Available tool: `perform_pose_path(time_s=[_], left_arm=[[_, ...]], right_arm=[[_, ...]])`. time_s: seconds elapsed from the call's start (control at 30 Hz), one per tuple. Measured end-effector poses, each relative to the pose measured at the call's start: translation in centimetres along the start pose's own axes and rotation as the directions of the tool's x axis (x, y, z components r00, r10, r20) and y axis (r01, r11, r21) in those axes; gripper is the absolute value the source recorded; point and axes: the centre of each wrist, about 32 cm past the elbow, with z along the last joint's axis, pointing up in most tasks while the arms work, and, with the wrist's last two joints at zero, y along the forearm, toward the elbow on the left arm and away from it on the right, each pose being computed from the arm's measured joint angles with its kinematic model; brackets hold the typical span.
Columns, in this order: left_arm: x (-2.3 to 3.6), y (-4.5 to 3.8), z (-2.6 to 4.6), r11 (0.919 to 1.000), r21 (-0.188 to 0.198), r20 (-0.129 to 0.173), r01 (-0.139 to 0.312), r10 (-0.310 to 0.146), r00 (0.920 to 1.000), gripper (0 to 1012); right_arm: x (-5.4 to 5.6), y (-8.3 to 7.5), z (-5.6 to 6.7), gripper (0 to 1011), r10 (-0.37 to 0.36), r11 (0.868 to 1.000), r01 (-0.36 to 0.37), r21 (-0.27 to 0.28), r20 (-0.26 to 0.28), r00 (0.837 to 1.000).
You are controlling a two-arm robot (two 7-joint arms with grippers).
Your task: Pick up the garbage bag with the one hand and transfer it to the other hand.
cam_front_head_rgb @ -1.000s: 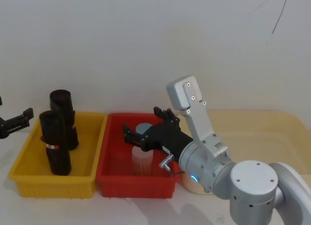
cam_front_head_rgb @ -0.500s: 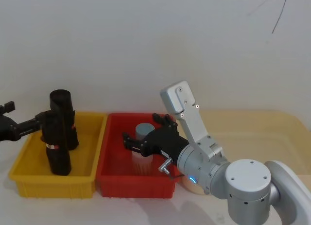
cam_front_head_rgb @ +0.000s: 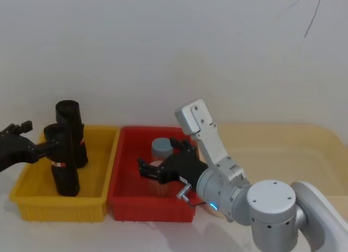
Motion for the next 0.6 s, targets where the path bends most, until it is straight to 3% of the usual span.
perform_pose_path(time_s=[0.6], left_arm=[[-0.26,-1.63,-1.24,0.9994,0.033,-0.029,0.007,-0.006,0.9996,1001]], right_arm=[[0.7,1.6,-1.1,1004,0.006,0.999,-0.007,-0.053,-0.017,1.0]])
